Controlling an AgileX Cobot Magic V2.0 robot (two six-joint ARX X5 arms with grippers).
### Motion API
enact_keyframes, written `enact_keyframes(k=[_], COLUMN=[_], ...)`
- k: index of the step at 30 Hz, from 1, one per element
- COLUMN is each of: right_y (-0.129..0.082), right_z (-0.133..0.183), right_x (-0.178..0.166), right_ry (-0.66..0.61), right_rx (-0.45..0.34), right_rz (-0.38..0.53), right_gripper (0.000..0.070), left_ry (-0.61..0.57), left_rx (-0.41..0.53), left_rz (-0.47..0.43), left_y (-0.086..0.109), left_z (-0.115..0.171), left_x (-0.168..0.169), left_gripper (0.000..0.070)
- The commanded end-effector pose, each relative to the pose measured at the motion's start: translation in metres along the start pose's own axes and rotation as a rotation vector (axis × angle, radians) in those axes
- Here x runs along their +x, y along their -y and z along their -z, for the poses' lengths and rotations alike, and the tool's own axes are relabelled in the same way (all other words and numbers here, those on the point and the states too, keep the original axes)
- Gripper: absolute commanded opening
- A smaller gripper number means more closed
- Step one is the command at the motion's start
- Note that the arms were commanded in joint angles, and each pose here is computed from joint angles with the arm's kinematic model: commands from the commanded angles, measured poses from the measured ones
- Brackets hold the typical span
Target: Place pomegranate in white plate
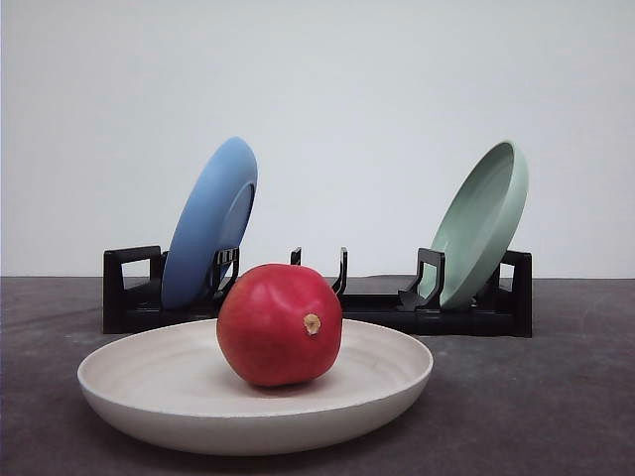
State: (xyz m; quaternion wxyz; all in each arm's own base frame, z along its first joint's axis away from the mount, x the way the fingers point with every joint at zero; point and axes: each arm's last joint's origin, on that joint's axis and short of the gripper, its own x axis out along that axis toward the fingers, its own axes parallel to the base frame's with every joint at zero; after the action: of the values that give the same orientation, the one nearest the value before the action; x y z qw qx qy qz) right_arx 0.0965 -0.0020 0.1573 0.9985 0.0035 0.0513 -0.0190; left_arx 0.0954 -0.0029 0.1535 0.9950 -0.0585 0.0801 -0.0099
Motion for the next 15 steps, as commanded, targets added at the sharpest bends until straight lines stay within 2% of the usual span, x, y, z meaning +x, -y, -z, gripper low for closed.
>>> enact_keyframes(k=[1, 15], right_y=[0.0002, 0.0002], right_z=[0.0000, 0.0000], right_x=[0.0003, 0.0003], right_ry=[0.010, 0.010], right_rx=[0.011, 0.011], right_rz=[0.004, 0.004], right_gripper=[0.0062, 0.0062], left_ry=[0.006, 0.006], left_rx=[0.005, 0.005], left_rz=[-0.002, -0.002], left_y=[-0.0003, -0.0003], left_z=[0.0015, 0.0015], left_x=[0.0009, 0.0009], left_gripper=[0.0000, 0.0000])
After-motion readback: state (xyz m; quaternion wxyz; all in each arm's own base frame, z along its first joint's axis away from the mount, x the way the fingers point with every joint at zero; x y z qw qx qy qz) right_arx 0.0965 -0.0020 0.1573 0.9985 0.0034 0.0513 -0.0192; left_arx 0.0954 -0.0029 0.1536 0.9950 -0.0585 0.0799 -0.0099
